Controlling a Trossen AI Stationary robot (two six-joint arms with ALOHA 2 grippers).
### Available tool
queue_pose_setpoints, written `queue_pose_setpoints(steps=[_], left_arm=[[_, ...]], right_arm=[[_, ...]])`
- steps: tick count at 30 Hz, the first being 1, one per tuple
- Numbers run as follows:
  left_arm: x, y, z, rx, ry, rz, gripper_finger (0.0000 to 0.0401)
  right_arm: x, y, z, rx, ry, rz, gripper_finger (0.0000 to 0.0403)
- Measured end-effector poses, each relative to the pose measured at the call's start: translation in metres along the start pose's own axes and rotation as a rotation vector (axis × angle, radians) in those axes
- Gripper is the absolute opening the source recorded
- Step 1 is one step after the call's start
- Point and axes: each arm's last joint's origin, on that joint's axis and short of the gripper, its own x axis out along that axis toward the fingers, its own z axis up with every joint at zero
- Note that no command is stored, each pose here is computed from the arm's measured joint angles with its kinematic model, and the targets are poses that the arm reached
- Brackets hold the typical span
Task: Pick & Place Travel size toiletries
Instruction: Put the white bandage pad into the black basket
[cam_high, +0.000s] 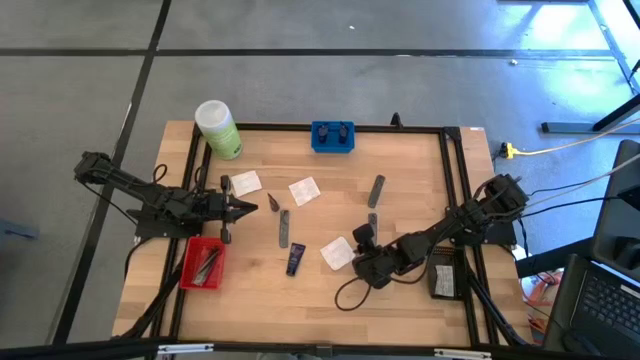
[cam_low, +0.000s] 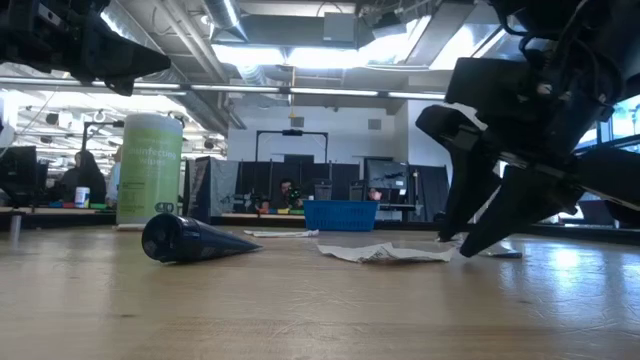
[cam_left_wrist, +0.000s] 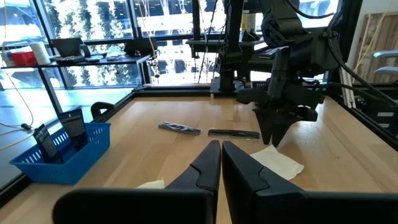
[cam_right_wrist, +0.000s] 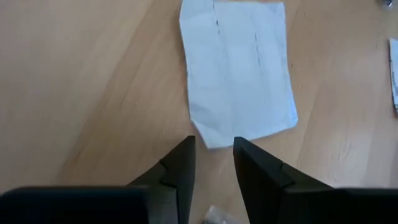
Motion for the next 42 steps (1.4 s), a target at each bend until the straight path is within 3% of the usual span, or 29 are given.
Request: queue_pose_setpoints(steps=[20, 26, 31, 42], left_arm=[[0.000, 0.000, 0.000, 0.000, 0.000, 0.000, 0.0010], [0.000, 0.000, 0.000, 0.000, 0.000, 0.000, 0.0014], [0.000, 0.000, 0.000, 0.000, 0.000, 0.000, 0.0014], [0.000, 0.000, 0.000, 0.000, 0.000, 0.000, 0.0013]], right_arm=[[0.013, 0.006, 0.002, -0.023, -0.014, -0.009, 0.0080], [0.011, 0.007, 0.003, -0.034, -0.016, -0.021, 0.0045], [0.008, 0.006, 0.009, -0.040, -0.011, -0.013, 0.0006], [-0.009, -0.005, 0.033, -0.040, 0.053, -0.014, 0.0003]])
